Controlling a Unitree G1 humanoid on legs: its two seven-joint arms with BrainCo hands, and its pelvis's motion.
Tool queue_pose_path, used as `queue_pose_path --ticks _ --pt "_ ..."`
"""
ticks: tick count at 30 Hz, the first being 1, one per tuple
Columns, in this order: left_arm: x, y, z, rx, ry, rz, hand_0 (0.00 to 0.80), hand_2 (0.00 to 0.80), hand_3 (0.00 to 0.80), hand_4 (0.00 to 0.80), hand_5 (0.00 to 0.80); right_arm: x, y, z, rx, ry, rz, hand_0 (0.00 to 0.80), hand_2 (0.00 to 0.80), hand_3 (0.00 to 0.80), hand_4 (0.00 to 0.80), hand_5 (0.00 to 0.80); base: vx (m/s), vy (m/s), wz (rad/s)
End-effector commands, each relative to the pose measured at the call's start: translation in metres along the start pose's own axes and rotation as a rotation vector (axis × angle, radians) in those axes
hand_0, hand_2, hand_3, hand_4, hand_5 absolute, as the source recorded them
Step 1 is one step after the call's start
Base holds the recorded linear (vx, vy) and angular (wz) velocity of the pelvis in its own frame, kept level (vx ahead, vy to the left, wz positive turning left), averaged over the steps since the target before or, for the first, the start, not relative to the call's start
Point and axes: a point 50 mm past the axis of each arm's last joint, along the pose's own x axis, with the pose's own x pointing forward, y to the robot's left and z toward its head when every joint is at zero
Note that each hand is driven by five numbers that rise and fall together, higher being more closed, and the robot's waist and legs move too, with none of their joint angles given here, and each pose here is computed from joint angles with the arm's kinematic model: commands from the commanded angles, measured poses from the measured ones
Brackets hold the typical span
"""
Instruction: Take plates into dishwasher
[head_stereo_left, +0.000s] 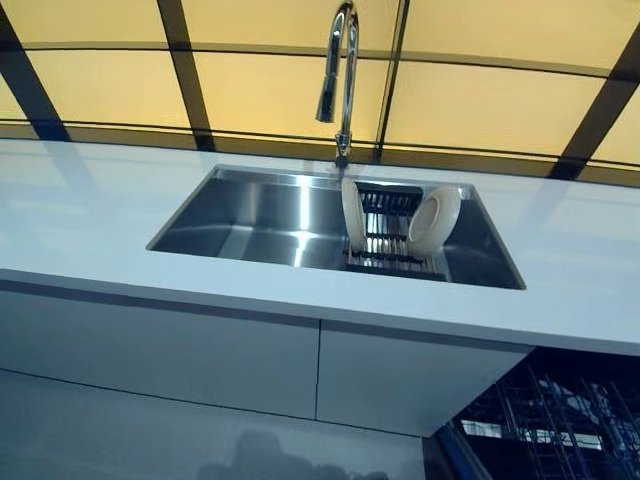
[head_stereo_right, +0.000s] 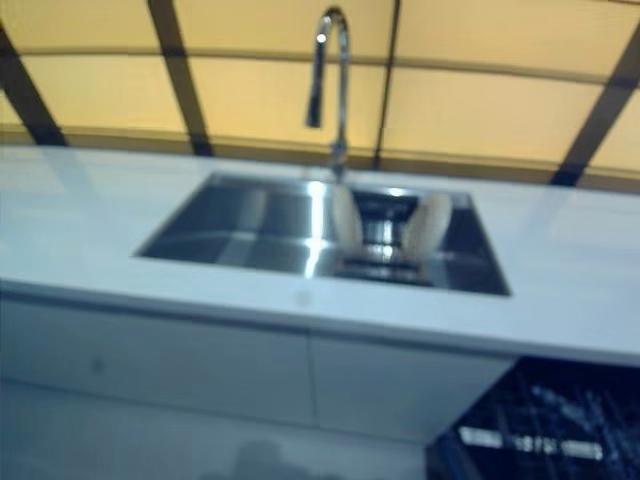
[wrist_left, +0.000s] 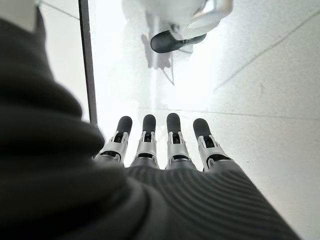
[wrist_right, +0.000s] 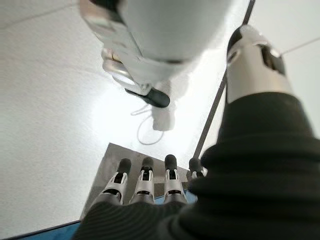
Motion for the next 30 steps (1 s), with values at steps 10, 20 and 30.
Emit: queue_pose_path --ticks 10,20,30 --pt "-0.001 0.019 -0.012 0.023 0.03 0.037 0.0 0.0 0.0 0.0 0.0 -0.054 -0.042 0.112 -0.176 -0.372 0.228 0.0 0.0 0.0 0.0 0.0 0.057 -0.055 0.04" --pt "-0.003 0.035 -0.035 -0.013 0.055 0.057 0.0 0.0 0.0 0.0 0.0 -0.166 -0.051 0.176 -0.252 -0.849 0.735 0.0 0.0 0.0 0.0 0.0 0.037 -0.016 -0.07" --pt "-0.004 0.024 -0.055 0.013 0.089 0.043 0.0 0.0 0.0 0.0 0.0 -0.234 -0.051 0.232 0.039 -1.361 1.013 0.0 0.0 0.0 0.0 0.0 0.045 0.005 -0.05"
